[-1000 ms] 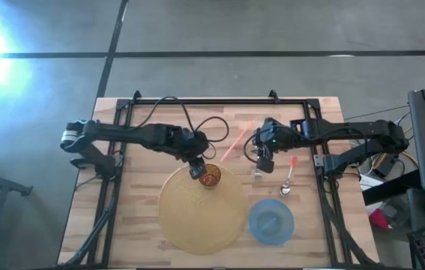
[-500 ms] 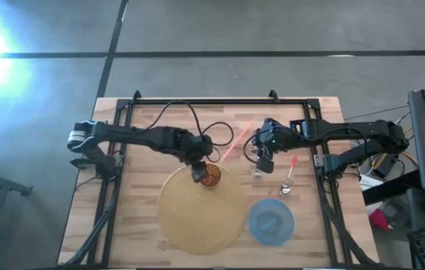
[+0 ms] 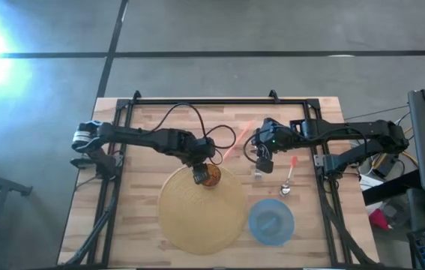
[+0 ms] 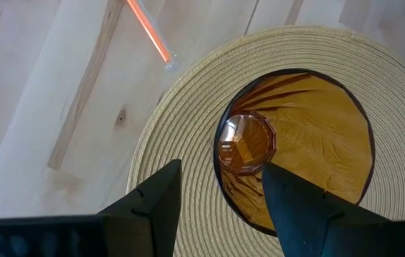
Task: Pick & Place Utensil
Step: Put the brown cup to the top left of the brown mat
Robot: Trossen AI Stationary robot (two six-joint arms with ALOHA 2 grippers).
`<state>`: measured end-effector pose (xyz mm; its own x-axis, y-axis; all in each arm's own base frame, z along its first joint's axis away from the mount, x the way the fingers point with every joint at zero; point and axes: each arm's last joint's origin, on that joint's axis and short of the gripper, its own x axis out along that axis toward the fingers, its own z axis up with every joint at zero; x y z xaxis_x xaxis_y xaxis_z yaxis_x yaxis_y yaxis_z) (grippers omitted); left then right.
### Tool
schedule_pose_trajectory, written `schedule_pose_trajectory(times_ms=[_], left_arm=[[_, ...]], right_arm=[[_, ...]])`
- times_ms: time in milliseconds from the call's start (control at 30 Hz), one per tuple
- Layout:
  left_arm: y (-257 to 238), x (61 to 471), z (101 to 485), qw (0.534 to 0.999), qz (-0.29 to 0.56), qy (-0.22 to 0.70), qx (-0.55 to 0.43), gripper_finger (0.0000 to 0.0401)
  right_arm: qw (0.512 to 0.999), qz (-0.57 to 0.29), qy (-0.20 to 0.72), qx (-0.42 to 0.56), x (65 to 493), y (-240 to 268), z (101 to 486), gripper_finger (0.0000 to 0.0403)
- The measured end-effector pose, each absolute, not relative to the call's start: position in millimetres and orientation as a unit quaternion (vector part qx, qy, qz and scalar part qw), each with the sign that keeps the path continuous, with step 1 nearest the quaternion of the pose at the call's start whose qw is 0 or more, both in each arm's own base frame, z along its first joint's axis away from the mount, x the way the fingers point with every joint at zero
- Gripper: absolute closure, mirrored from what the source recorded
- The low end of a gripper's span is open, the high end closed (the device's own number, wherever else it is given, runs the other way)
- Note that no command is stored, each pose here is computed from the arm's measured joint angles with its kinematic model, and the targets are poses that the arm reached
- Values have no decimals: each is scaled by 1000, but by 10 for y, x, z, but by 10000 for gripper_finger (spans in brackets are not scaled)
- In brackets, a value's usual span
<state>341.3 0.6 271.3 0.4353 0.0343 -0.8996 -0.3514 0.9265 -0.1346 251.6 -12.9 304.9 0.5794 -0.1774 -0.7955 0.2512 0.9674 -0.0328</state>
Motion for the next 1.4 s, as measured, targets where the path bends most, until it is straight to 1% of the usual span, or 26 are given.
schedule_pose_trajectory(times_ms=[633,700,800,1033,1067,1200,1400], left_arm=[[-19,3376,2443,826,115,531,-150,218],[-19,3377,2444,826,114,530,-150,230],[-21,3377,2443,826,111,531,-152,263],[-26,3377,2444,829,93,534,-139,378],[-27,3376,2443,829,91,535,-138,388],[-29,3377,2450,831,80,535,-129,391],[-33,3297,2545,832,67,536,-124,395]], right_arm=[[887,-122,442,44,2517,-129,3047,306],[887,-122,442,43,2517,-129,3047,308],[888,-121,442,42,2518,-129,3047,310],[888,-121,441,42,2521,-129,3049,301],[888,-121,441,42,2521,-129,3049,300],[889,-121,441,42,2521,-129,3050,298],[888,-121,441,42,2521,-130,3042,309]])
